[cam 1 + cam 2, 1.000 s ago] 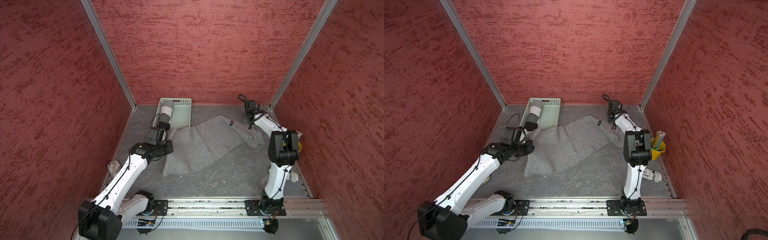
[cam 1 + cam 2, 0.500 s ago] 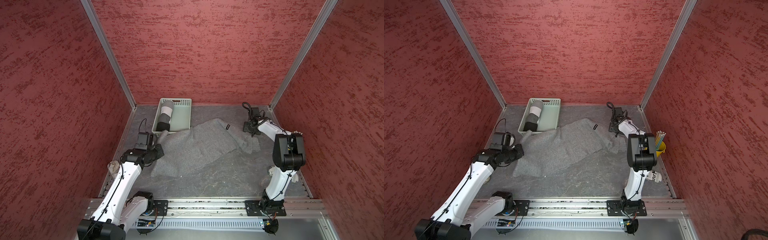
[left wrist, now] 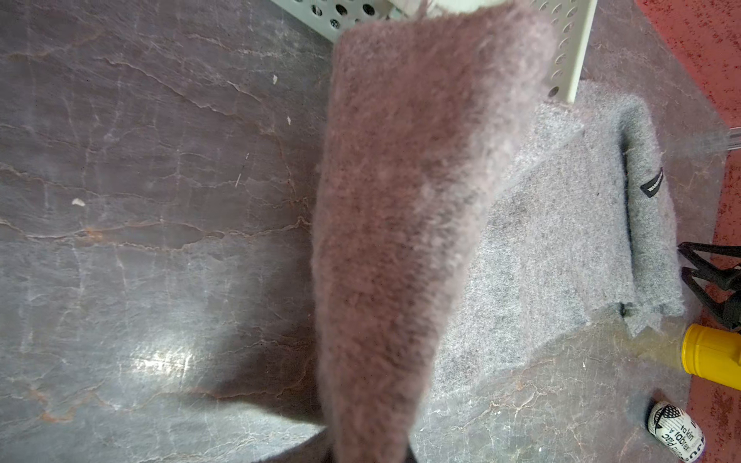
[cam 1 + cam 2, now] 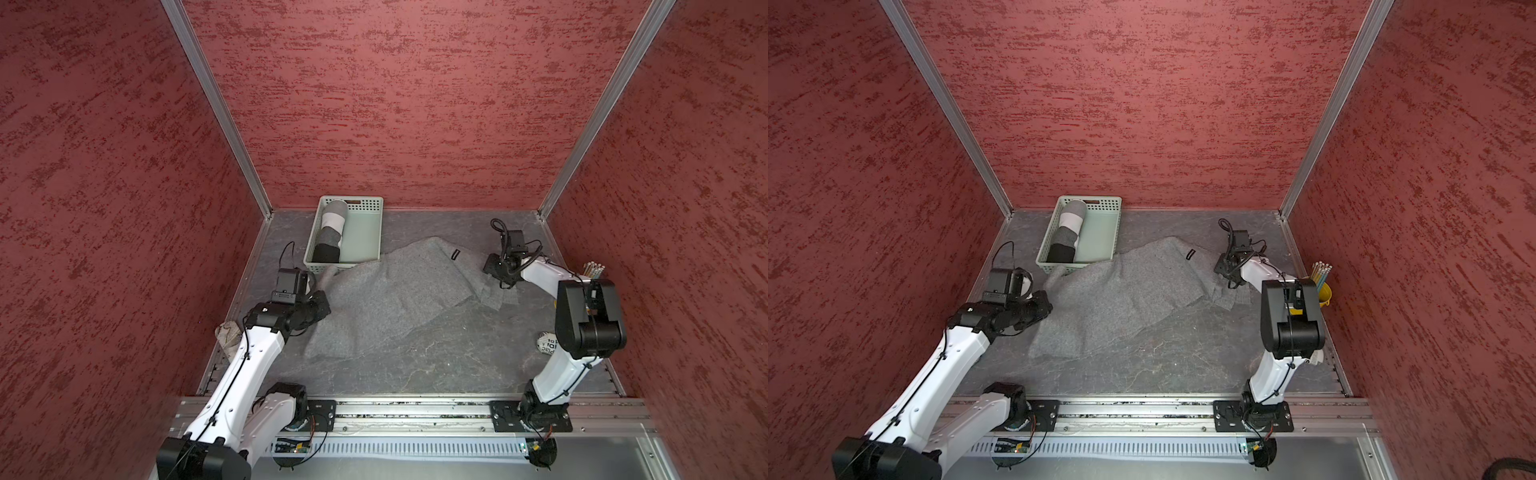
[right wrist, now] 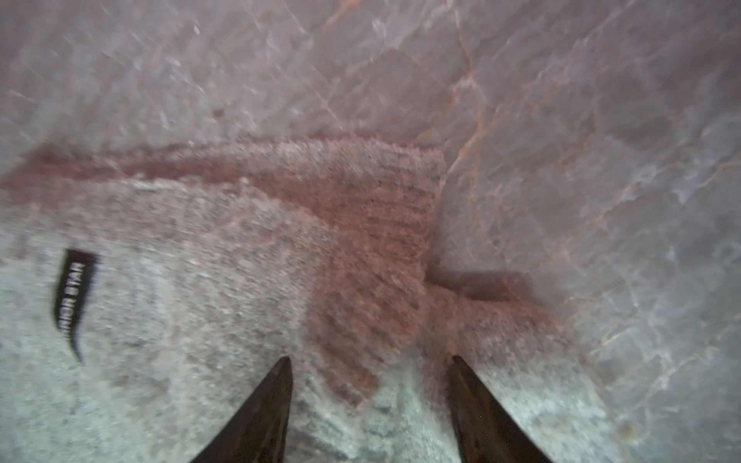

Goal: Roll up the scarf and place it into the basket
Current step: Flatten out the scarf at the center of the board.

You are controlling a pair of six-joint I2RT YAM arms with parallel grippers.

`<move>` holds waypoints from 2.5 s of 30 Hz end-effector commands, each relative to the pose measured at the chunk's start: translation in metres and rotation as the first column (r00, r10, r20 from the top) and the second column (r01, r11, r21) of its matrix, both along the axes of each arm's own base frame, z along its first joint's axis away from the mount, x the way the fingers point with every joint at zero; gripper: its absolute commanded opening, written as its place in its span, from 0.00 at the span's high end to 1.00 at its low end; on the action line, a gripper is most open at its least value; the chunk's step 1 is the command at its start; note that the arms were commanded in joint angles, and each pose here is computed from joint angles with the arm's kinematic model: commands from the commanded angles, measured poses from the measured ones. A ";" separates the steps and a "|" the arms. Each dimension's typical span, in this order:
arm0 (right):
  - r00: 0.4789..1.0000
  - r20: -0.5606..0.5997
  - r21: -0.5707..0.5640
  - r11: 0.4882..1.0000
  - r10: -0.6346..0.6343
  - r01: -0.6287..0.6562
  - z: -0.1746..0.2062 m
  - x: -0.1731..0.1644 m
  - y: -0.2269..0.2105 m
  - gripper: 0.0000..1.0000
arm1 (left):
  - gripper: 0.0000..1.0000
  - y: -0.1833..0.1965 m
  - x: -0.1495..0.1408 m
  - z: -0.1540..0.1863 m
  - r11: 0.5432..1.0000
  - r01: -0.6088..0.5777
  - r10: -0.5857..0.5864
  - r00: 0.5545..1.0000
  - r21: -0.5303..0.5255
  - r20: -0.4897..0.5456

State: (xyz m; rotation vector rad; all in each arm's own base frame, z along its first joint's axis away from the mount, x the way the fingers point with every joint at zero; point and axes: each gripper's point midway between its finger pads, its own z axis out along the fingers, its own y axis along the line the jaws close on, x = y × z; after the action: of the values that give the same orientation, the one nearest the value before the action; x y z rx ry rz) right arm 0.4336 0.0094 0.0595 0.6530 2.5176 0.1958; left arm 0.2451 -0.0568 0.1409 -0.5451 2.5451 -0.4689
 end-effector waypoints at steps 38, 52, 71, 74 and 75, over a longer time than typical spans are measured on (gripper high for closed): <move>0.996 0.085 0.142 0.990 -0.008 -0.004 0.001 0.003 0.022 0.49 | 1.00 -0.007 0.002 -0.005 0.999 -0.001 0.002 1.000 -0.045 0.020; 0.997 0.080 0.061 0.998 0.005 -0.010 0.012 0.015 0.013 0.91 | 1.00 -0.001 0.000 -0.002 1.000 -0.016 0.016 1.000 -0.014 0.011; 0.985 0.151 -0.705 0.707 0.082 0.049 0.128 0.147 -0.091 1.00 | 1.00 0.047 -0.018 0.009 0.982 -0.131 0.135 0.990 0.134 -0.029; 0.987 0.137 -0.733 0.678 0.082 0.046 0.113 0.173 -0.094 0.94 | 1.00 0.045 -0.016 0.007 0.985 -0.125 0.130 0.991 0.118 -0.041; 0.989 0.122 -0.736 0.676 0.080 0.036 0.106 0.179 -0.094 0.75 | 1.00 0.043 -0.015 0.007 0.987 -0.122 0.128 0.991 0.105 -0.045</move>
State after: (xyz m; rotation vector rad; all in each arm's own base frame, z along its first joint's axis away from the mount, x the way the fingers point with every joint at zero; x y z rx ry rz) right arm 0.5991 -0.0695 0.1592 0.2749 2.2174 -0.5720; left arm 0.2274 -0.0147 0.1431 -0.6881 2.5506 -0.2758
